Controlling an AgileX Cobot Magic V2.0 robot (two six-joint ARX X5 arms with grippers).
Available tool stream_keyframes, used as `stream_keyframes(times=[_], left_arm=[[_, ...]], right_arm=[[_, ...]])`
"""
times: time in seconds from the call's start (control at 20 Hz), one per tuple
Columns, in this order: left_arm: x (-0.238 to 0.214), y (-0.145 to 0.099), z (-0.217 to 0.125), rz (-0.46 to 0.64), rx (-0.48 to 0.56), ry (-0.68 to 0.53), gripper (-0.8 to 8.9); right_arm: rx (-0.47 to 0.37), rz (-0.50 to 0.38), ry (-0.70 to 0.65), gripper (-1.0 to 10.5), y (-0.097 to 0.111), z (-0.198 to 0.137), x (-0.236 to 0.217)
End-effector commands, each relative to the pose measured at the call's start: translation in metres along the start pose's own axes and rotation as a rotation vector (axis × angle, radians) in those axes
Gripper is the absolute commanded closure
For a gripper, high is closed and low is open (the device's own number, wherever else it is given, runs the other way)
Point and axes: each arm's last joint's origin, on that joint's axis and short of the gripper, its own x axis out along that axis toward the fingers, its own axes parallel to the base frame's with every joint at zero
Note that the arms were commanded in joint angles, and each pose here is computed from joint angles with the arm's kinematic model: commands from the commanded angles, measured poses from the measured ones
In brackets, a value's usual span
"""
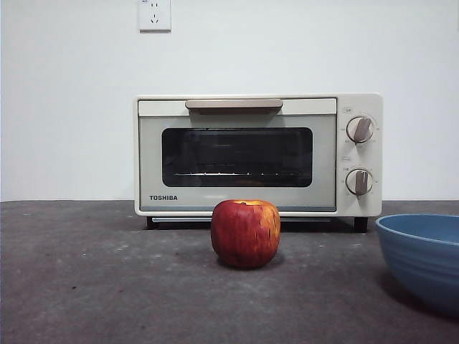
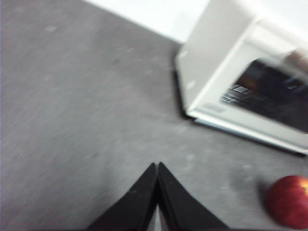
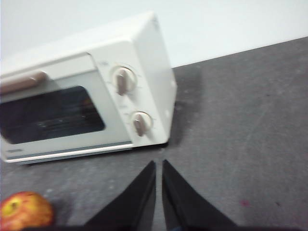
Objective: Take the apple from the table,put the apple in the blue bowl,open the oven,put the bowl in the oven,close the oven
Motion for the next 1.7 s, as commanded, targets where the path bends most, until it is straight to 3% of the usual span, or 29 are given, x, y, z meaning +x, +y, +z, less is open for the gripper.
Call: stream_keyframes(times=[0.05, 0.75, 1.1, 1.35, 1.4, 1.55, 1.7], left_arm=[[-0.002, -0.008, 0.016, -0.033, -0.009, 0.014, 8.06], [-0.008, -0.055, 0.101, -0.176, 0.19, 0.31, 8.06], [-0.017, -0.075, 0.108, -0.284, 0.261, 0.444, 8.06], [-0.018, -0.077, 0.106, -0.304, 0.268, 0.466, 8.06], [-0.018, -0.077, 0.106, -0.304, 0.268, 0.466, 8.06], [-0.018, -0.077, 0.106, -0.306, 0.27, 0.461, 8.06], [-0.018, -0.077, 0.106, -0.306, 0.27, 0.461, 8.06]], right_arm=[[0.011, 0.033, 0.012, 9.4, 0.008, 0.019, -0.005], [-0.194, 0.27, 0.406, 9.4, 0.047, 0.099, 0.005], [-0.291, 0.414, 0.671, 9.4, 0.071, 0.114, 0.014], [-0.314, 0.489, 0.721, 9.3, 0.081, 0.108, 0.019], [-0.312, 0.49, 0.716, 8.8, 0.081, 0.108, 0.019], [-0.262, 0.457, 0.714, 5.4, 0.081, 0.109, 0.02], [-0.24, 0.431, 0.739, 5.4, 0.081, 0.107, 0.026]])
